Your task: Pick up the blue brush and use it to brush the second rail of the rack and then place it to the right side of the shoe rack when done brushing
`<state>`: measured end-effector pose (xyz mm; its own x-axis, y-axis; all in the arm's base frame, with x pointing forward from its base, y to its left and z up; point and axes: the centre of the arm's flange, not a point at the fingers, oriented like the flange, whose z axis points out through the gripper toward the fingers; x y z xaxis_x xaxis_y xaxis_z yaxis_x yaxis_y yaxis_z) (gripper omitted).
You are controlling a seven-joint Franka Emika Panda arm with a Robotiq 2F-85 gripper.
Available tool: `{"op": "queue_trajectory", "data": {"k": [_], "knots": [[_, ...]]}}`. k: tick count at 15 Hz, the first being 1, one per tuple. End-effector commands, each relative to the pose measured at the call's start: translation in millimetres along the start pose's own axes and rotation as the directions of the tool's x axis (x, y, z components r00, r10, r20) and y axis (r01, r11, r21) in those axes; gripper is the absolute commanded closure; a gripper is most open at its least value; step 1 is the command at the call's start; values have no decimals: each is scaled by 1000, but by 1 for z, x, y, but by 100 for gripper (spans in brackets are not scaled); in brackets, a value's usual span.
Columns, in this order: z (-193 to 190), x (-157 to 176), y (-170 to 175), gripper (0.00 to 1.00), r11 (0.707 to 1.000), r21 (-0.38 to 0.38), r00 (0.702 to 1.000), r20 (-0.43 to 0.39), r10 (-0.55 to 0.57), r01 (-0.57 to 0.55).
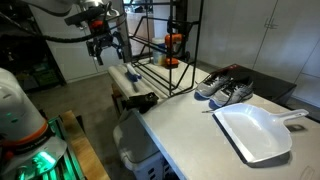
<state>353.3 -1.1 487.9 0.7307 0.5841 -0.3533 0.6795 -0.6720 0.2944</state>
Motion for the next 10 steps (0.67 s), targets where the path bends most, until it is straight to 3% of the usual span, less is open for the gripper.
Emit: {"op": "queue_trajectory", "data": {"k": [1,3,5,10], "knots": [[0,0,0,0,1000,-1,1000,-1,0,0],[-2,2,2,0,999,-10,999,-21,-48,48],[2,18,5,0,986,-13,979,-111,-169,168],[18,40,21,0,948,-78,894,-316,-317,309]]}}
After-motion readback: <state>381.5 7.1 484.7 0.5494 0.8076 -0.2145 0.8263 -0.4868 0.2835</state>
